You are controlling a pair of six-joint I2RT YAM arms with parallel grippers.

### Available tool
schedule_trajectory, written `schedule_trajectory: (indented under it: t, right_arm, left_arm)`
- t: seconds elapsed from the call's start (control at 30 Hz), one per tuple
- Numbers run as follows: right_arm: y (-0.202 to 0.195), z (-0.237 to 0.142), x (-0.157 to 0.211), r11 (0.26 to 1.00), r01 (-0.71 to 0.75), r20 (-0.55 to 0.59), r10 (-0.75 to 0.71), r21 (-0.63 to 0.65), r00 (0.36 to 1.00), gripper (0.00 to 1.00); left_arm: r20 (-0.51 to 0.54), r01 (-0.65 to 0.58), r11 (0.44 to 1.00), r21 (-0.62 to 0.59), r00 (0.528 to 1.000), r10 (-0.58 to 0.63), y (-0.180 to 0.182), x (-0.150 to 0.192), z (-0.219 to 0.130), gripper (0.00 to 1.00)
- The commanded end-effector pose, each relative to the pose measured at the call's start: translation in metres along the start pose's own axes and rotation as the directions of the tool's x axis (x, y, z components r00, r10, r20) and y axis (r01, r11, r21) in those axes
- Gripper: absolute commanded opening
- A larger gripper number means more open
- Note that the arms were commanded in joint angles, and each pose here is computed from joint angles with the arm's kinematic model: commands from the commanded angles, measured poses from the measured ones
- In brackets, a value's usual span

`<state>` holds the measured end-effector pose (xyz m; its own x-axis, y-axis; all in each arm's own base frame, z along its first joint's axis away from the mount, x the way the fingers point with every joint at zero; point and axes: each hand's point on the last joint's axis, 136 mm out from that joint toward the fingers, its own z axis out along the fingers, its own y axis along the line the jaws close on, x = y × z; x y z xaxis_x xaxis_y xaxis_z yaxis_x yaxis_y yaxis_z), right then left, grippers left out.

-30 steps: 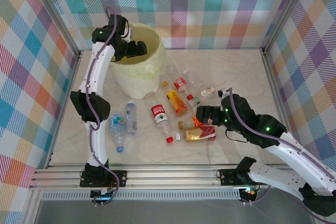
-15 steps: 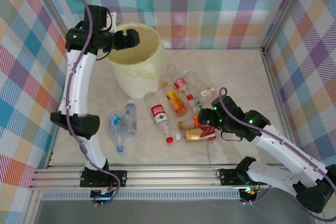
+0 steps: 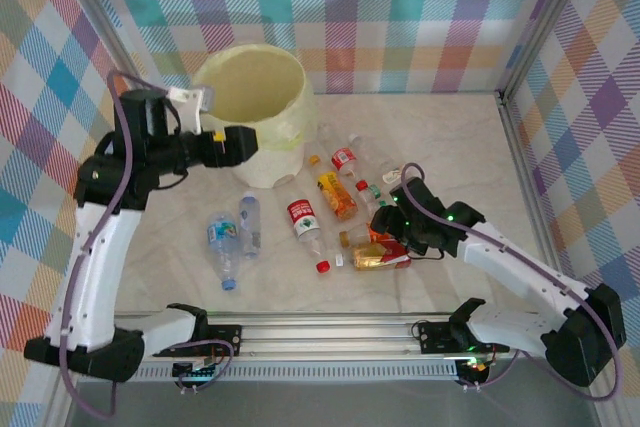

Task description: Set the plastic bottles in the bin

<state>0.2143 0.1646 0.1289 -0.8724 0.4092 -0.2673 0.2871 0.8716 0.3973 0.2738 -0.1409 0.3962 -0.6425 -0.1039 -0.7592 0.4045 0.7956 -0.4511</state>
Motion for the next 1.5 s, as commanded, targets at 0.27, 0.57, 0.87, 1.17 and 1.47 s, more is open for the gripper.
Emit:
schedule_trajectory:
  t: [0.27,0.57,0.87,1.17,1.47]
  right_arm:
    - [0.013,0.030,-0.008,0.994,-0.111,0.004,0.111,-0.001,0.994,0.78]
    - [0.004,0.051,-0.009,0.987,-0.146,0.012,0.146,0.063,0.989,0.76]
    - [-0.014,0.052,-0.008,0.975,-0.180,0.009,0.181,0.132,0.984,0.75]
    - [-0.020,0.052,0.003,0.965,-0.203,-0.049,0.214,0.168,0.976,0.87]
    - [-0.011,0.043,0.002,0.972,-0.217,-0.046,0.222,0.091,0.974,0.85]
  left_arm:
    - [-0.082,0.069,0.987,0.145,0.995,-0.057,-0.011,0.070,0.027,1.00]
    - [-0.167,0.096,0.982,0.162,0.984,-0.069,-0.014,0.106,0.052,1.00]
    - [-0.245,0.094,0.982,0.163,0.968,-0.052,-0.024,0.135,0.078,1.00]
    - [-0.314,0.058,0.988,0.140,0.949,-0.011,-0.030,0.159,0.098,1.00]
    - [-0.347,0.048,0.990,0.130,0.938,0.000,-0.032,0.173,0.113,1.00]
